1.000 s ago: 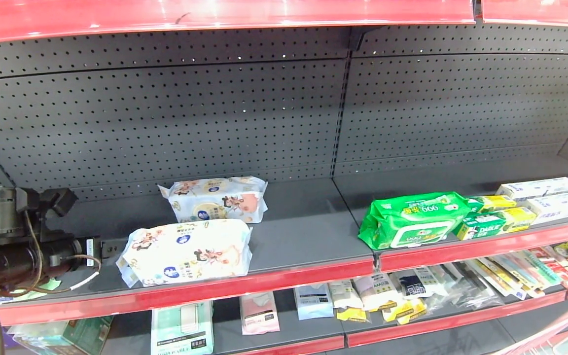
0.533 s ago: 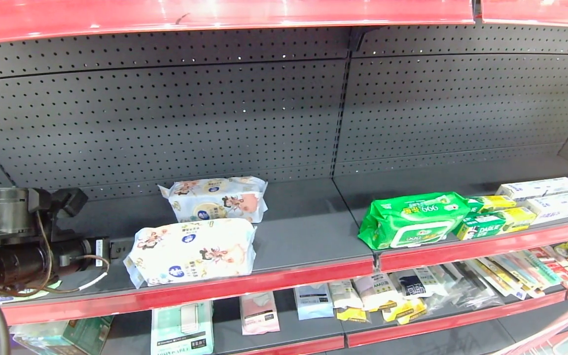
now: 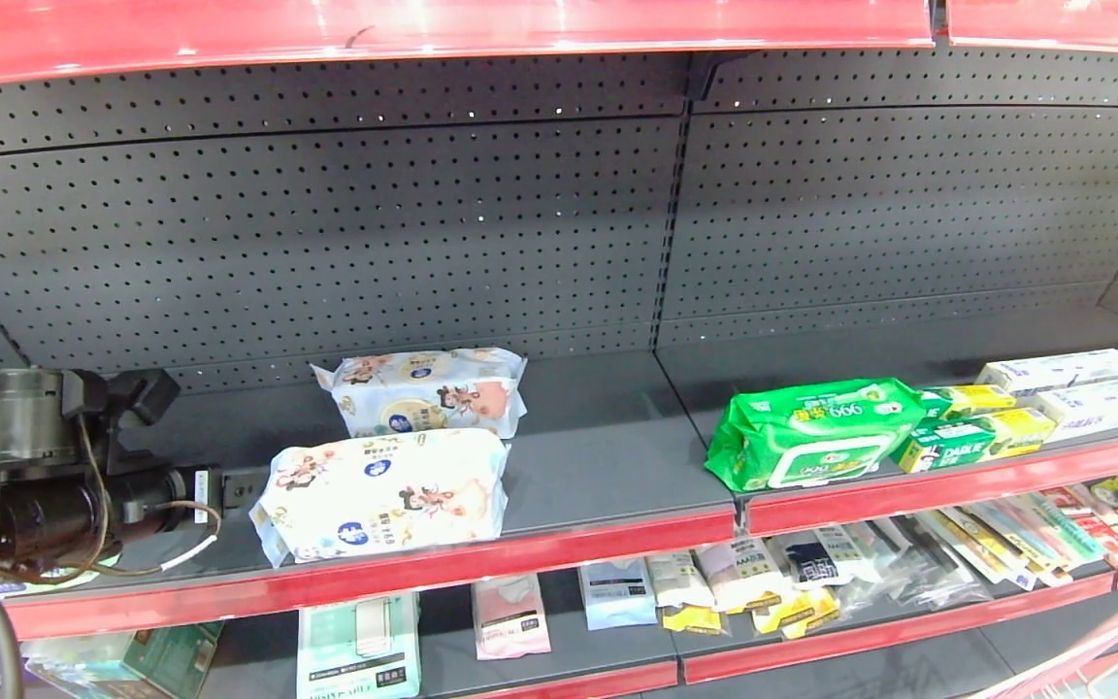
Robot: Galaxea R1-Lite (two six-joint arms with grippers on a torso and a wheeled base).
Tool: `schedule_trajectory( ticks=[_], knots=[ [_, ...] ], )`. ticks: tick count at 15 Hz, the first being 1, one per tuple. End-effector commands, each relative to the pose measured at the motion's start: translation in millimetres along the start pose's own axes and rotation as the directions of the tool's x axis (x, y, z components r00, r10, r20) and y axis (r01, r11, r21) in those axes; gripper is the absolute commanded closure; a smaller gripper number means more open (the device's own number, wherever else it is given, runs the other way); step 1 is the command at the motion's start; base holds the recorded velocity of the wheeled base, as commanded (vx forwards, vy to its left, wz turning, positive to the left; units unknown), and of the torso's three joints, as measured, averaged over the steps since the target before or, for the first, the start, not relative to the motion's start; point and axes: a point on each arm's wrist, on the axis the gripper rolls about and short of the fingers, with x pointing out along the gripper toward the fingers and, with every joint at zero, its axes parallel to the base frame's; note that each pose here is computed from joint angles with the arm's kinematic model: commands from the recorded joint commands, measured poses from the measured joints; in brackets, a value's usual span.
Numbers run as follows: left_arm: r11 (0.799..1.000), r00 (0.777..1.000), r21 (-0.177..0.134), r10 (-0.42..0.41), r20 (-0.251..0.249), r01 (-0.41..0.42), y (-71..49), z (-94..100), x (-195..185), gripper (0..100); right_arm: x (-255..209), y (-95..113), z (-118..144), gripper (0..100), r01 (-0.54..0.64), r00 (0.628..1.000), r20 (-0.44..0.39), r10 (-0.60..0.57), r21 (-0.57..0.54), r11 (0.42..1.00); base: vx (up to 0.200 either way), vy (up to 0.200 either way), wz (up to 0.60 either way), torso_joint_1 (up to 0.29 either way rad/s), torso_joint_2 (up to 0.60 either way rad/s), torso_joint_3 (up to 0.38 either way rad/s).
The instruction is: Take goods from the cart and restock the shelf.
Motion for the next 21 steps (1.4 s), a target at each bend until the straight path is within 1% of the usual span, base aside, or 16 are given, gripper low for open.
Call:
schedule_trajectory(
  ticks=[1,7,10,21],
  knots=[
    [1.000,1.000,0.002,-0.003,0.002,0.003,-1.0,0.0,-0.5,0,0.1,0.0,-0.1,0,0.000,1.000,-0.001,0.000,0.000,1.000,0.000,0.000,0.00,0.000,0.00,0.000],
    [1.000,1.000,0.006,-0.007,0.003,0.007,-2.6,0.2,-0.7,0,0.1,0.0,-0.1,0,0.000,1.000,-0.001,0.000,-0.001,1.000,0.000,0.000,0.00,0.000,0.00,0.000],
    [1.000,1.000,0.017,-0.018,0.007,0.018,-6.2,0.9,-1.5,0,0.2,0.0,-0.5,0,0.000,1.000,-0.003,0.000,-0.001,1.000,0.000,0.000,0.00,0.000,0.00,0.000],
    [1.000,1.000,0.018,-0.019,0.005,0.019,-6.6,-0.1,-2.3,0,0.1,0.0,-0.1,0,0.000,1.000,-0.001,0.000,-0.001,1.000,0.000,0.000,0.00,0.000,0.00,0.000]
  ],
)
